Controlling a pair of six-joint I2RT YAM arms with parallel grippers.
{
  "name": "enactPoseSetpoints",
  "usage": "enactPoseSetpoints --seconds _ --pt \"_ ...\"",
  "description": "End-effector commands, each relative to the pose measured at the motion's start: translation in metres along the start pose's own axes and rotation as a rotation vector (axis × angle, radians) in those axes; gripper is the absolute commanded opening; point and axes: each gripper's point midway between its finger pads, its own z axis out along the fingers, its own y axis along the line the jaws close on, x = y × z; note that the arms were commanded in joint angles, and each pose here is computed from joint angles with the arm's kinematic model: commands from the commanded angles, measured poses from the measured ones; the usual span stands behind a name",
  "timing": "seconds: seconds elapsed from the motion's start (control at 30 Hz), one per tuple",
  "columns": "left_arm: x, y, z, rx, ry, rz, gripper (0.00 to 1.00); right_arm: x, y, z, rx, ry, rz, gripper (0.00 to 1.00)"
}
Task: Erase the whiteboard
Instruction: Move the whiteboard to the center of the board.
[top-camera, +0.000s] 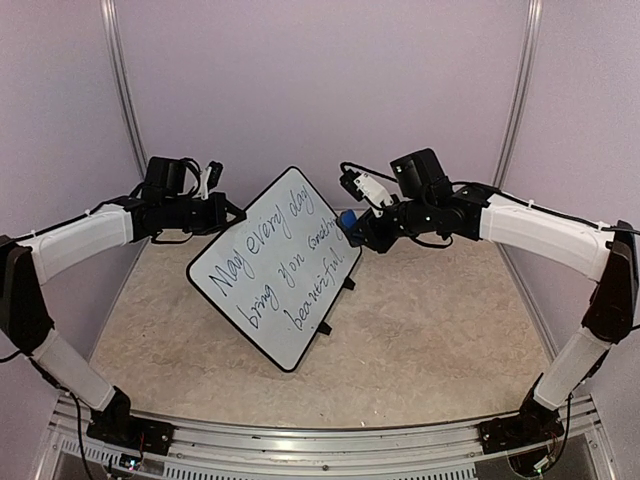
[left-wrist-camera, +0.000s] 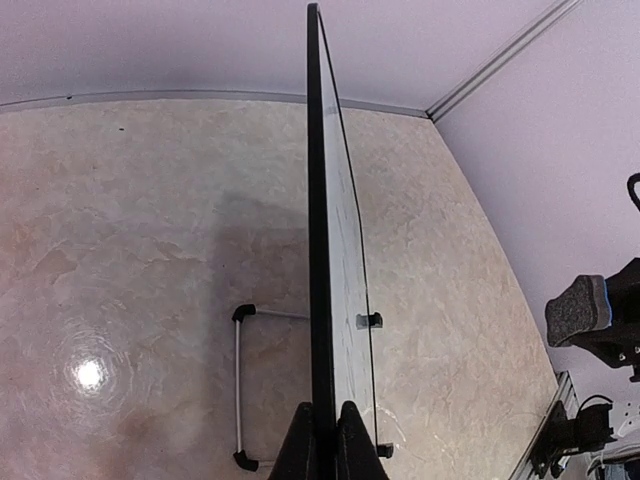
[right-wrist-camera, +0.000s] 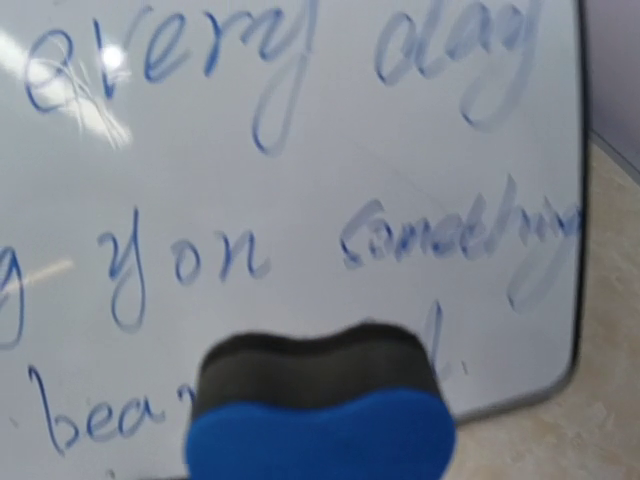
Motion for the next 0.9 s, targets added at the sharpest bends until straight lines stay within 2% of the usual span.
enactPoseSetpoints --seconds 0.0,0.2,0.4,0.57,0.87 --pt "0.021 -0.042 0.020 0.131 0.087 0.045 0.00 0.000 0.017 -0.010 -0.035 0.011 -0.022 0.27" --pt "0.036 -0.059 0.040 0.176 0.116 0.023 0.00 -0.001 0.038 0.001 -0.052 0.071 -0.042 0.27" --pt "0.038 -0.079 0.038 0.210 0.104 0.035 0.00 -0.012 0.052 0.022 -0.089 0.119 0.020 0.27" --pt "0.036 -0.091 0.030 0.227 0.076 0.048 0.08 -0.015 0.058 0.042 -0.072 0.173 0.050 0.27" --pt "0.050 -0.096 0.030 0.270 0.079 0.024 0.05 -0.019 0.079 0.054 -0.061 0.232 0.018 0.27"
